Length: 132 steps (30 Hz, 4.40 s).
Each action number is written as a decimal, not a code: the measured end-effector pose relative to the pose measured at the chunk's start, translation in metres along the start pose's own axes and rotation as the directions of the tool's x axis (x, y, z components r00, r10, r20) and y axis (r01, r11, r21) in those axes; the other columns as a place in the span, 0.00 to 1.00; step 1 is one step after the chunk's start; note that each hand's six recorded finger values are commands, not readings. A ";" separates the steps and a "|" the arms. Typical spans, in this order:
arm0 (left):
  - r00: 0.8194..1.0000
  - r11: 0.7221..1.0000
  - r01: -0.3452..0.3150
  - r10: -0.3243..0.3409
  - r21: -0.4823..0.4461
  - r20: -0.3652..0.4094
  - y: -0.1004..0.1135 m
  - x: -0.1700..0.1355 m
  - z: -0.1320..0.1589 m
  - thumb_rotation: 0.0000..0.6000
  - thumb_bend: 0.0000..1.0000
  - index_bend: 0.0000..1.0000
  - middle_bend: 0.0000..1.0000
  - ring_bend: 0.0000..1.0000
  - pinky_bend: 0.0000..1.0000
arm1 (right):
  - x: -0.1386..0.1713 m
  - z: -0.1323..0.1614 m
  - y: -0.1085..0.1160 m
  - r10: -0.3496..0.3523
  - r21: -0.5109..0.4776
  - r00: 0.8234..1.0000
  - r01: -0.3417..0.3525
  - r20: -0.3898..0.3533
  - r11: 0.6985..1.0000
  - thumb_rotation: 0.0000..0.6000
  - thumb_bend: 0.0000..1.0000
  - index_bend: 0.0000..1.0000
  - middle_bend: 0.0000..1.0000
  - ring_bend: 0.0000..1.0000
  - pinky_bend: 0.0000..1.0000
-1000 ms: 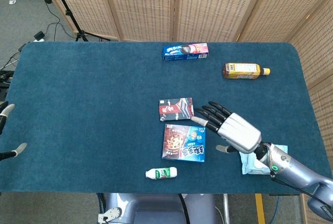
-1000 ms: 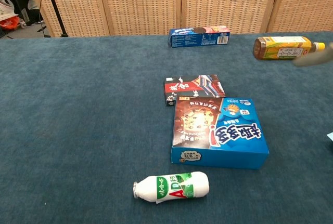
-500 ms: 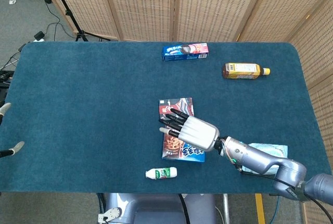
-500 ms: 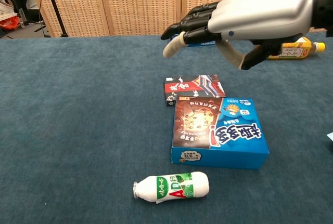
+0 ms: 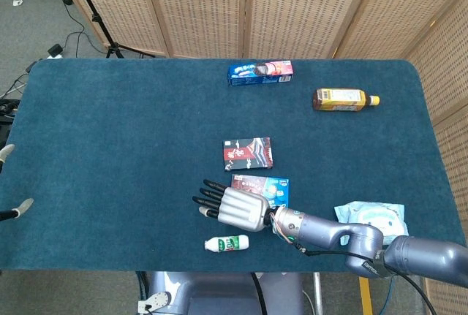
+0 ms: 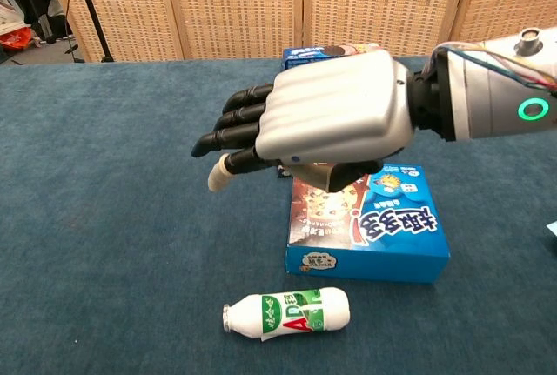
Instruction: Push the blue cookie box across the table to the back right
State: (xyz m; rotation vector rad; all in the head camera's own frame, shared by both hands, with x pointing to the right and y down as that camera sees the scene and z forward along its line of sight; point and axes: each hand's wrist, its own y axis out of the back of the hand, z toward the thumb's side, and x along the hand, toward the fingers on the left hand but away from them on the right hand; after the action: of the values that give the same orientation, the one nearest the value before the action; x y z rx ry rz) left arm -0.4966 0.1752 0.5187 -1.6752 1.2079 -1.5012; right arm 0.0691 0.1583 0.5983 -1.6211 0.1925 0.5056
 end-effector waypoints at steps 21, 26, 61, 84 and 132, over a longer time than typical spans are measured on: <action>1.000 1.000 0.008 -0.008 -0.004 -0.002 -0.002 0.003 0.000 1.00 0.20 0.00 0.00 0.00 0.00 | -0.019 0.017 -0.028 0.127 0.127 0.992 -0.122 -0.028 0.984 1.00 1.00 0.22 0.10 0.00 0.03; 1.000 1.000 0.011 -0.011 -0.004 0.001 -0.002 0.003 0.000 1.00 0.20 0.00 0.00 0.00 0.00 | -0.019 0.009 -0.034 0.167 0.101 0.986 -0.168 0.014 0.981 1.00 1.00 0.23 0.15 0.01 0.05; 0.999 0.999 0.034 -0.035 0.010 0.021 -0.008 0.005 0.008 1.00 0.20 0.00 0.00 0.00 0.00 | 0.045 -0.021 -0.088 0.319 0.091 0.936 -0.335 0.151 0.938 1.00 1.00 0.37 0.28 0.09 0.09; 0.999 1.000 0.028 -0.028 0.003 0.031 -0.006 0.003 0.008 1.00 0.20 0.00 0.00 0.00 0.00 | 0.073 -0.038 -0.015 -0.074 -0.075 0.962 0.096 0.263 0.992 1.00 0.00 0.00 0.00 0.00 0.01; 0.999 0.999 0.047 -0.048 0.024 0.024 -0.012 0.006 0.012 1.00 0.20 0.00 0.00 0.00 0.00 | 0.108 0.014 -0.103 0.032 -0.267 0.922 0.078 0.386 0.960 1.00 0.00 0.00 0.00 0.00 0.00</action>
State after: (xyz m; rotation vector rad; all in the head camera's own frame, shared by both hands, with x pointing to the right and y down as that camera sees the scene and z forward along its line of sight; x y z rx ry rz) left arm -0.4818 0.1730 0.5299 -1.7130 1.1406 -1.5124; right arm 0.2044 0.2030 0.6439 -1.7548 -0.2046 0.8536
